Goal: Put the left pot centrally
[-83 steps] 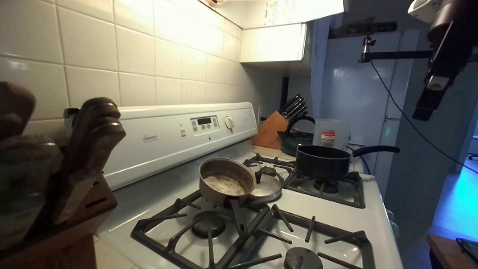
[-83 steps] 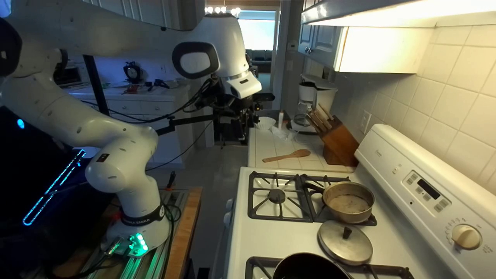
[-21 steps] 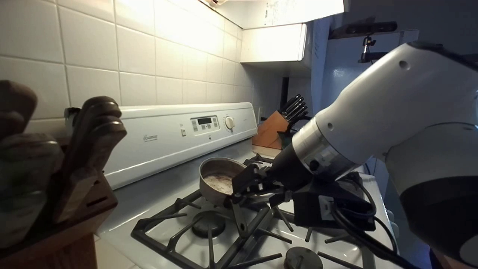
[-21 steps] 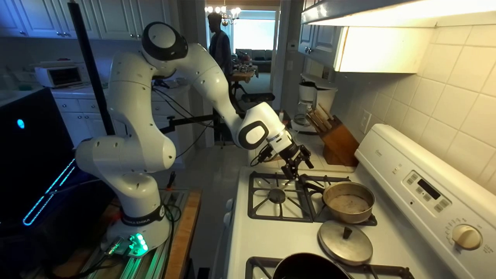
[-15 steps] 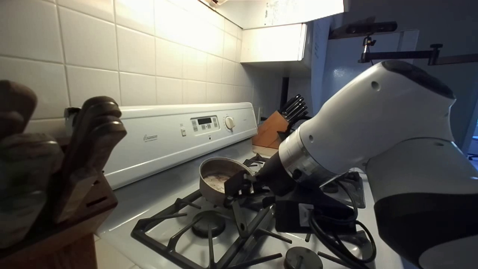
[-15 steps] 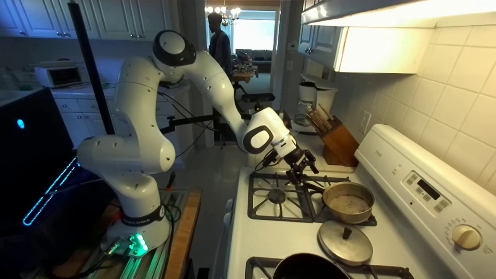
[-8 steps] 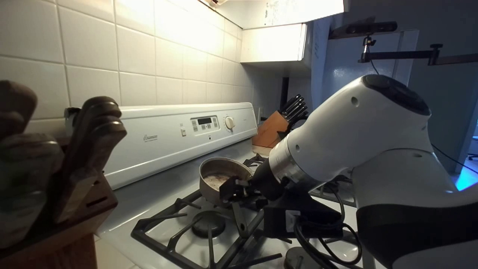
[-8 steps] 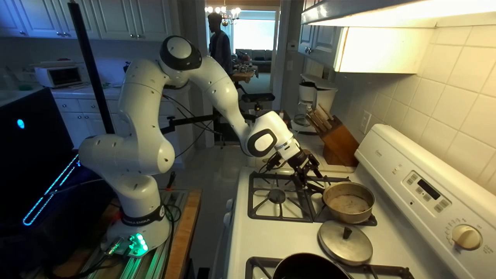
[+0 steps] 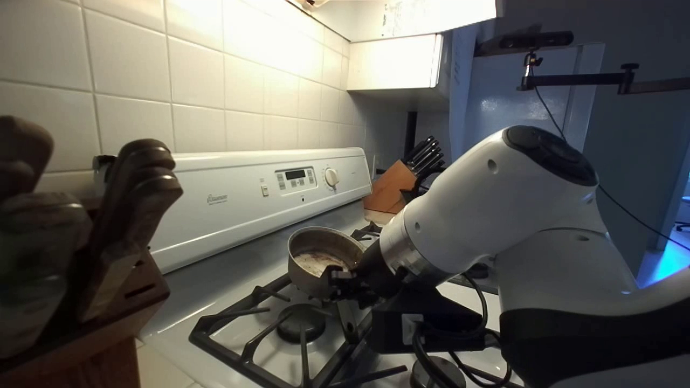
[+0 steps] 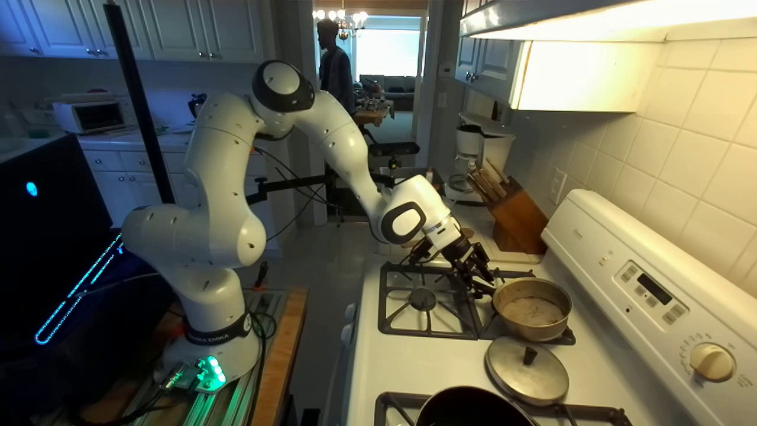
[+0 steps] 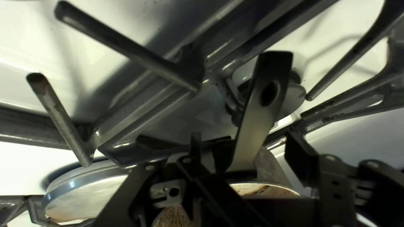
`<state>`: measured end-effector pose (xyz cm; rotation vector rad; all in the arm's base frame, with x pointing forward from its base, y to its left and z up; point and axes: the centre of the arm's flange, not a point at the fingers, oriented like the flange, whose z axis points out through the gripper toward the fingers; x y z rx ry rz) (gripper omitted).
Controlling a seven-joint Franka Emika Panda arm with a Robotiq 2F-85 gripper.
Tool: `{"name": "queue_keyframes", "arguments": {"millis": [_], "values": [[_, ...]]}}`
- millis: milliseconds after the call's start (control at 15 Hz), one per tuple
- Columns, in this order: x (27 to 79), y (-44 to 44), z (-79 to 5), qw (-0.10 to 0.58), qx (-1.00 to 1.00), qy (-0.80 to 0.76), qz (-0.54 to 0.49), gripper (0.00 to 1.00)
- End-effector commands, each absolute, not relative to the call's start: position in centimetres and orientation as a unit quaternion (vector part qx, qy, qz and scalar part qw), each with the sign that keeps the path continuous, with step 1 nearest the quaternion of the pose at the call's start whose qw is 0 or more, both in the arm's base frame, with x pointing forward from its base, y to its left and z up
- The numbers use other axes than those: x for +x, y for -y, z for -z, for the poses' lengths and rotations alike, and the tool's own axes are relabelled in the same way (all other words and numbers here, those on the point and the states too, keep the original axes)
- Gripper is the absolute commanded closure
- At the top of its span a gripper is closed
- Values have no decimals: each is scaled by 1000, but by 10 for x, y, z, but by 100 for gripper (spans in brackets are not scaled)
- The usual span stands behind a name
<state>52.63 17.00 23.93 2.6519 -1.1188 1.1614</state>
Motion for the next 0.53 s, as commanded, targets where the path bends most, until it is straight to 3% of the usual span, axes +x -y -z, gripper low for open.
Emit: {"name": "queue_keyframes", "arguments": {"millis": [0, 133, 333, 467], "values": [[535, -172, -230, 15, 847, 364, -388, 54], [536, -173, -229, 14, 847, 363, -389, 77], [537, -175, -232, 9, 846, 361, -393, 98], [538, -176, -233, 8, 846, 360, -394, 94]]}}
